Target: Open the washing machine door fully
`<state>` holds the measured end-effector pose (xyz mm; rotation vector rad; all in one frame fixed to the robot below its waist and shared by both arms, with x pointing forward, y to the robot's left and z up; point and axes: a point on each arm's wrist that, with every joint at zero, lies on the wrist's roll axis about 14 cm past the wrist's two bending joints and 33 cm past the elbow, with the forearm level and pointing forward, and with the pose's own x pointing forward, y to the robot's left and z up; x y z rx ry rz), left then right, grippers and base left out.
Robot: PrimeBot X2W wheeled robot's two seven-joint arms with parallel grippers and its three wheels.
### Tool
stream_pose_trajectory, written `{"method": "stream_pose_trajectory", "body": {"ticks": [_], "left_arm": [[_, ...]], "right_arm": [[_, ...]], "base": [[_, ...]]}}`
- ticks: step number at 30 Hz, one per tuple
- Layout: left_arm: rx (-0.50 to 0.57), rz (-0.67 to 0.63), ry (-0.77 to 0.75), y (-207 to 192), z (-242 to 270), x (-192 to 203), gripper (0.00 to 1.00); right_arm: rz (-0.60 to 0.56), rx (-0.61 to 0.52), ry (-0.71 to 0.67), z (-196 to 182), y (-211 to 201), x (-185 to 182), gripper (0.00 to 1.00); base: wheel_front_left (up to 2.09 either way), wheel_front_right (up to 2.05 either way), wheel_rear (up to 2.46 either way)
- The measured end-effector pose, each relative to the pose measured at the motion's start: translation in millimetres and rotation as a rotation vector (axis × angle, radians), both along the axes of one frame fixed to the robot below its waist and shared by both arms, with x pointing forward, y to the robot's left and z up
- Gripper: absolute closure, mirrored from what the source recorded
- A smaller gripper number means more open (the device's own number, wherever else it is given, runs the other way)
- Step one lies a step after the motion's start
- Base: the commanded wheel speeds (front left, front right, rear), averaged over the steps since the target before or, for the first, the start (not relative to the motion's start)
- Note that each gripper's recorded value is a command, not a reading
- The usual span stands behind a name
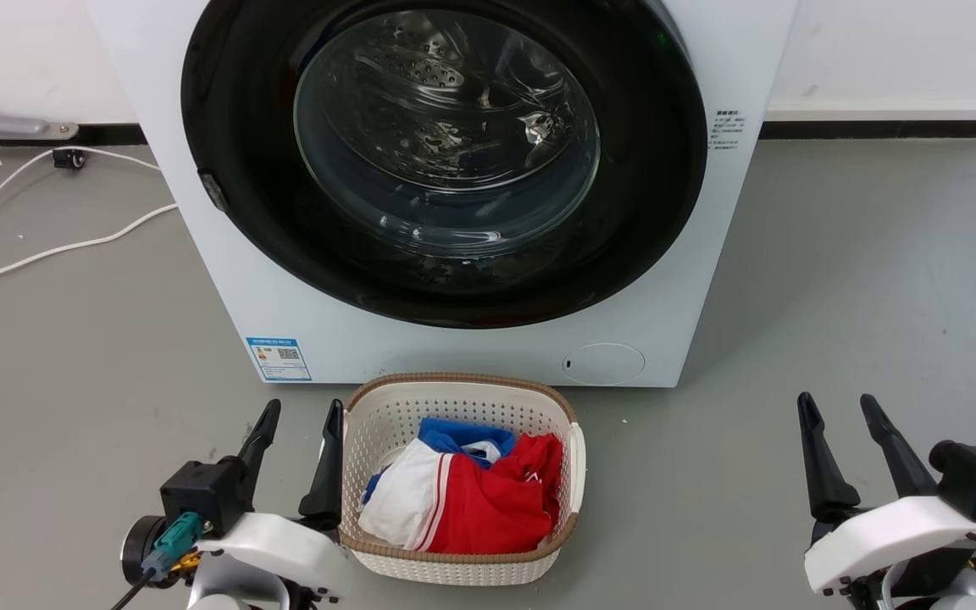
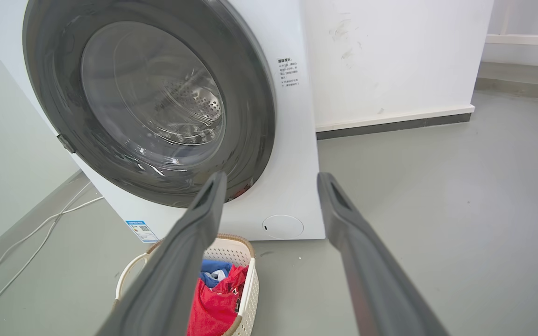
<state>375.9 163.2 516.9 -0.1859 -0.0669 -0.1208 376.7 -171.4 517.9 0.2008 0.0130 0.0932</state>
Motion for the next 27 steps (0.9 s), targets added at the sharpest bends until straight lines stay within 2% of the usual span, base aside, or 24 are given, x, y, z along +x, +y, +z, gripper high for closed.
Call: {"method": "stream_pose_trajectory", "body": {"ticks": [12,27], "left_arm": [[0.106,-0.002,-0.019,-0.9,-0.6,-1.3,0.0],[0.16,0.0,-0.063,-0.5,7.0,-3.0,0.0]], "right_arm": [[0.005,-0.105,-0.026,5.7,1.7,0.2,0.0],[-0.002,-0.133,-0.057,13.3,-0.3,-2.2,0.0]], "base": [[0.0,0.0,0.0],[0.0,0.0,0.0]]}}
